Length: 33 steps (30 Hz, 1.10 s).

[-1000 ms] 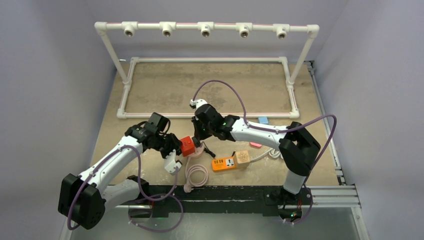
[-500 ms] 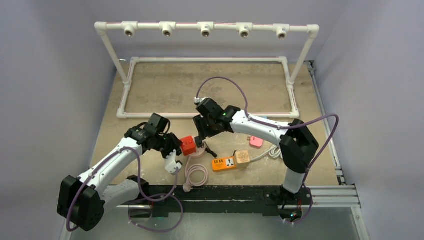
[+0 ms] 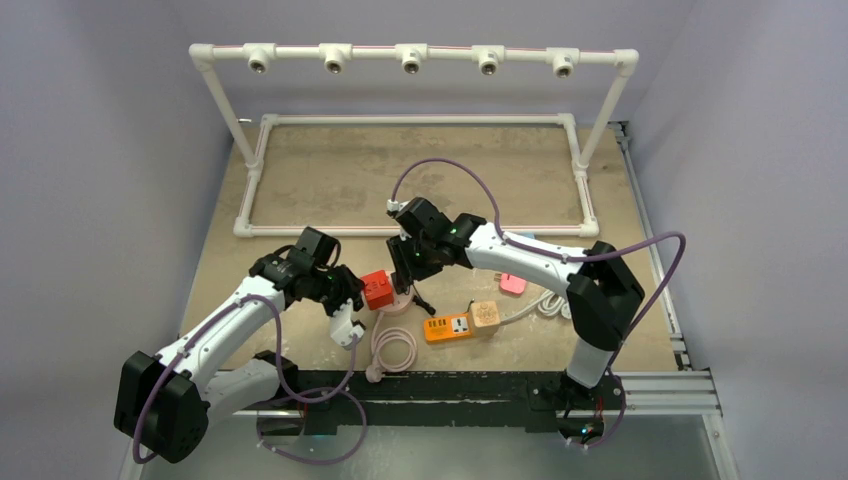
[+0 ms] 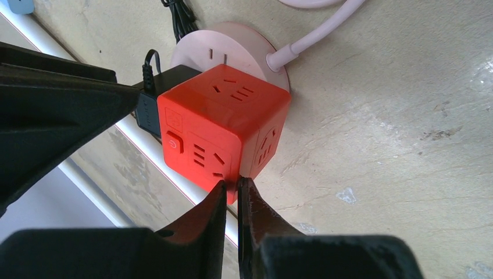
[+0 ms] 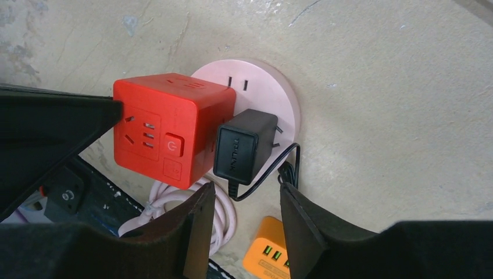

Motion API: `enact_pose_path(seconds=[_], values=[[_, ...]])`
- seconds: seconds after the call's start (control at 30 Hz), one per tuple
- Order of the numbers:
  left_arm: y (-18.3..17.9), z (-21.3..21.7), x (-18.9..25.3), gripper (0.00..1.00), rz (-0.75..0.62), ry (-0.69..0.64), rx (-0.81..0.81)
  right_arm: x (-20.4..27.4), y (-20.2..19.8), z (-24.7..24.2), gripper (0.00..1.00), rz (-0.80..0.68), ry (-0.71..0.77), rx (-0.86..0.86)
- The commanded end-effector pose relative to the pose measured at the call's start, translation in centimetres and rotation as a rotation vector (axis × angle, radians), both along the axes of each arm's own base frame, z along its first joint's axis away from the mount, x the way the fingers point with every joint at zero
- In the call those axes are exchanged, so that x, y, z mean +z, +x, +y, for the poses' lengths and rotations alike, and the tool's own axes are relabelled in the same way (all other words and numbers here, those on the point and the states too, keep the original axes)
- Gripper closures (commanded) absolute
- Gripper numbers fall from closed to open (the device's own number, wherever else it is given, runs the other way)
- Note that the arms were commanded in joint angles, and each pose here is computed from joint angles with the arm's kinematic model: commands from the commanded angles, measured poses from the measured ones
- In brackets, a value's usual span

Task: Insert the plug
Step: Press the plug into the socket.

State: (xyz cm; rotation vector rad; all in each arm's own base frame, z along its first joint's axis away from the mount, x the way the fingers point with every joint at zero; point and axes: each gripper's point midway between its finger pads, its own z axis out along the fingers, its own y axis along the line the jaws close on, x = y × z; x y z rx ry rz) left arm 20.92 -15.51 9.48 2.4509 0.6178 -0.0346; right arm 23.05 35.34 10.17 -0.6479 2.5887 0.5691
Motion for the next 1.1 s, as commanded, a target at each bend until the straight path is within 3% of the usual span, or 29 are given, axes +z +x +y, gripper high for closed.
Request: enact_pose_path(seconds=[0.0, 0.4, 0.7, 1.07], values=[[-1.0, 0.0, -1.3, 0.91, -0.064, 0.067, -0.202, 0.8, 1.1, 1.3, 0.54, -0.011, 0.045, 0.014], [-0.8, -0.1, -1.3, 0.92, -0.07, 0.07, -0.206, -1.6, 1.8, 1.3, 0.66, 0.036, 0.033, 0.018], [-0.4, 0.2, -1.5, 0.94, -0.079, 0.083, -0.184, -4.7, 1.7, -0.5, 1.0, 0.116, -0.018, -0.006], [0.0, 0.2, -1.7, 0.95, -0.072, 0.085, -0.16, -7.4, 2.2, -1.4, 1.0, 0.142, -0.115, 0.034]])
